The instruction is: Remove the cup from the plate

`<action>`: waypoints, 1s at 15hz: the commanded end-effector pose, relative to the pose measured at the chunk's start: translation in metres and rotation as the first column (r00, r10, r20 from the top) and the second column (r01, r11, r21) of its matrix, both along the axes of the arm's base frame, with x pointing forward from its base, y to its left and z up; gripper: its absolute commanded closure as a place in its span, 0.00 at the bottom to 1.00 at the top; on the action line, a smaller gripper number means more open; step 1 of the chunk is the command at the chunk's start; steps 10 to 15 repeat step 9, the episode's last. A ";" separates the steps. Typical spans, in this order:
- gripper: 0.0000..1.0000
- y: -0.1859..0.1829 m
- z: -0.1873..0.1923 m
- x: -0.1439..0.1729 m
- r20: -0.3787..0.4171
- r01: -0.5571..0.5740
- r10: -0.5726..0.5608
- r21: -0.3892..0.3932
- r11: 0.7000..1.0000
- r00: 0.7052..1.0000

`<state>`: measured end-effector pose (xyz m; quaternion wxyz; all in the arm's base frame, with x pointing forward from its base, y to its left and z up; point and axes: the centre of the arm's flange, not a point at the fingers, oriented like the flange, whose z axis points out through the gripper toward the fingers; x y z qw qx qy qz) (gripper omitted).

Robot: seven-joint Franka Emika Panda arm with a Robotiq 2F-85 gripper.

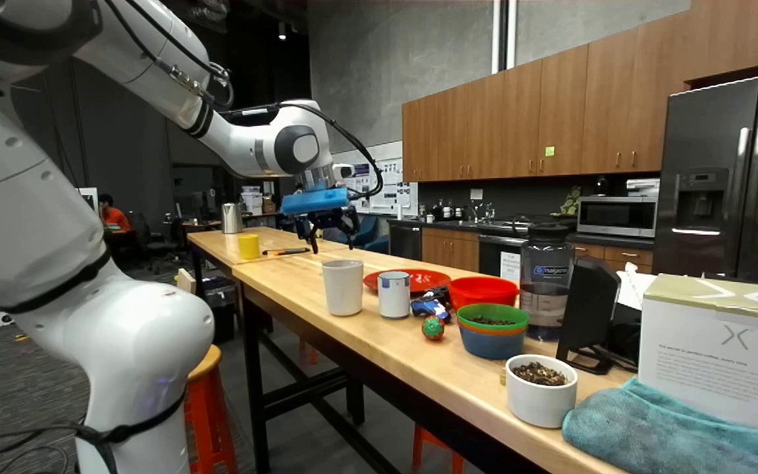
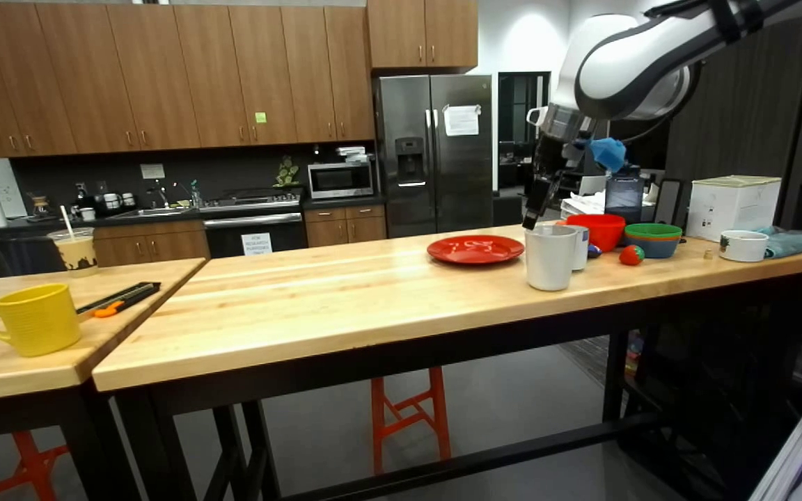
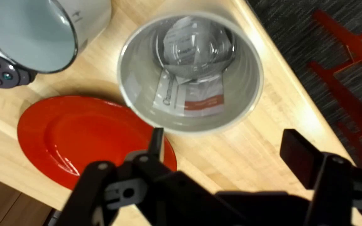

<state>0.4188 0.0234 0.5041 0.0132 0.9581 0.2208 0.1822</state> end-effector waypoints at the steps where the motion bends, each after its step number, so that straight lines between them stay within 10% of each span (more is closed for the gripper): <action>1: 0.00 -0.002 0.028 0.024 0.021 -0.014 0.014 -0.006 1.000 1.000; 15: 0.00 -0.002 0.031 0.033 0.059 -0.014 0.014 -0.006 1.000 0.998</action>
